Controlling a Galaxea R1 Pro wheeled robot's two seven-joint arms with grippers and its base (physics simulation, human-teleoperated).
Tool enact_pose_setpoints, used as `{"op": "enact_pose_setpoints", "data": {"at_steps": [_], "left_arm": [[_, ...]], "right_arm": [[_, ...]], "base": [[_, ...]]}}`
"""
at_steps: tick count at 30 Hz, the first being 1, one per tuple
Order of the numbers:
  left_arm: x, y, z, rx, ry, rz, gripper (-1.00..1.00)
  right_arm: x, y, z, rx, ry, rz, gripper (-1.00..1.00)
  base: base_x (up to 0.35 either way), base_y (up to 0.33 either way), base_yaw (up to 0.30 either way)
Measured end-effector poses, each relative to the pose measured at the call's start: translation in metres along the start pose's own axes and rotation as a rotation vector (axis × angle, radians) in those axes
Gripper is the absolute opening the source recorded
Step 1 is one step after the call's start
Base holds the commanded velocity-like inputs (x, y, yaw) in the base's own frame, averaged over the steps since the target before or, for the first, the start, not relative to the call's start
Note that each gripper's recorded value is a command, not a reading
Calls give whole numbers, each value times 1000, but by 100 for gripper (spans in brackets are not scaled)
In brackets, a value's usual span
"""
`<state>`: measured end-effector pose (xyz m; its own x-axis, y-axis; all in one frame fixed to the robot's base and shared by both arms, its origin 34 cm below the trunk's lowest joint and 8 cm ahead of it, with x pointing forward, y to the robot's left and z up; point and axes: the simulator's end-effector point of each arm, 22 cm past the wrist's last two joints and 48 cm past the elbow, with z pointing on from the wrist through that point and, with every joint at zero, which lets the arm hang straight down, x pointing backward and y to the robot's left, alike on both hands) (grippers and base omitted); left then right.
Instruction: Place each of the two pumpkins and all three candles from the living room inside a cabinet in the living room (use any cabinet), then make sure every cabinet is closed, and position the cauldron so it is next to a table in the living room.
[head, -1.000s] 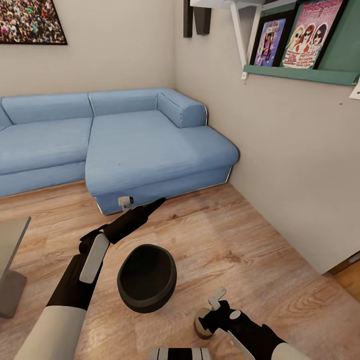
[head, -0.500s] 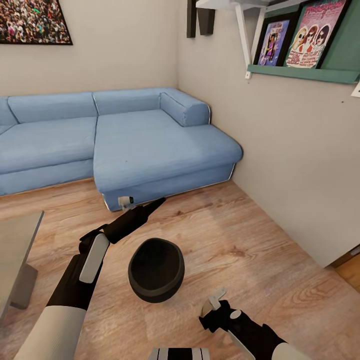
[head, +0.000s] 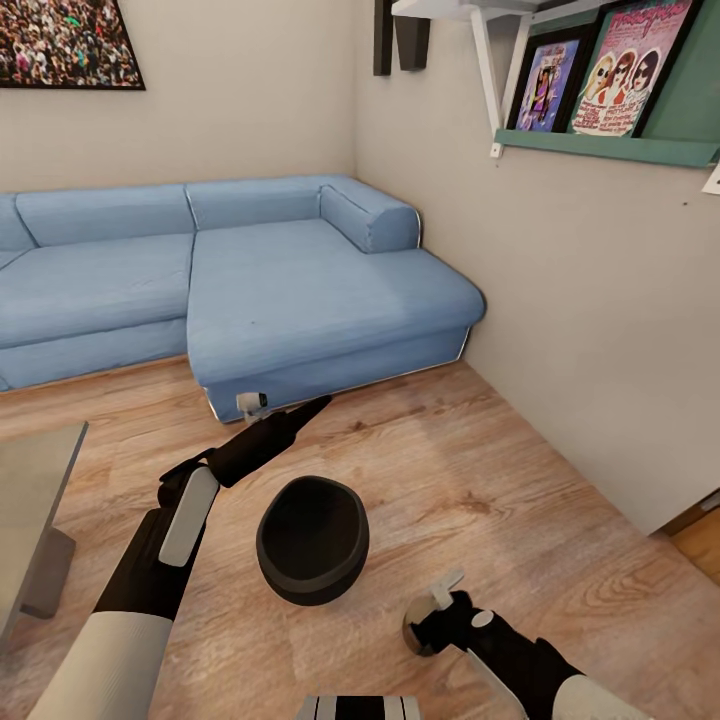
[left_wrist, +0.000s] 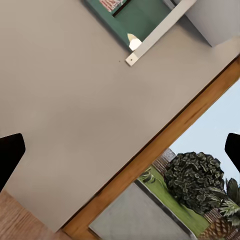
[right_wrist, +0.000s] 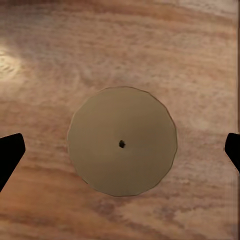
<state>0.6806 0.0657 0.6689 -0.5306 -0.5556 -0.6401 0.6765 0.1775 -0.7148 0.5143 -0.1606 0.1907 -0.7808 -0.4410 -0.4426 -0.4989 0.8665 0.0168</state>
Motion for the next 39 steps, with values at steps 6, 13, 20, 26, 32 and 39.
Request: {"op": "enact_pose_setpoints", "data": {"at_steps": [6, 13, 20, 26, 32, 39], "left_arm": [[0, -1, 0, 3, 0, 1, 100], [8, 12, -2, -11, 6, -18, 100], [18, 29, -5, -29, 12, -42, 100], [27, 42, -7, -42, 16, -63, 100], [30, 46, -9, -47, 17, -70, 100], [30, 48, -9, -50, 18, -73, 100]], "right_arm": [[0, -3, 0, 3, 0, 0, 100], [10, 1, 7, -7, 20, 5, 100], [22, 5, 15, -14, 41, 11, 100], [29, 7, 22, -19, 55, 14, 100], [31, 9, 24, -21, 60, 16, 100], [27, 6, 24, -14, 54, 15, 100]], "base": [[0, 0, 0], [0, 0, 0], [0, 0, 0], [0, 0, 0], [0, 0, 0], [0, 0, 0]]}}
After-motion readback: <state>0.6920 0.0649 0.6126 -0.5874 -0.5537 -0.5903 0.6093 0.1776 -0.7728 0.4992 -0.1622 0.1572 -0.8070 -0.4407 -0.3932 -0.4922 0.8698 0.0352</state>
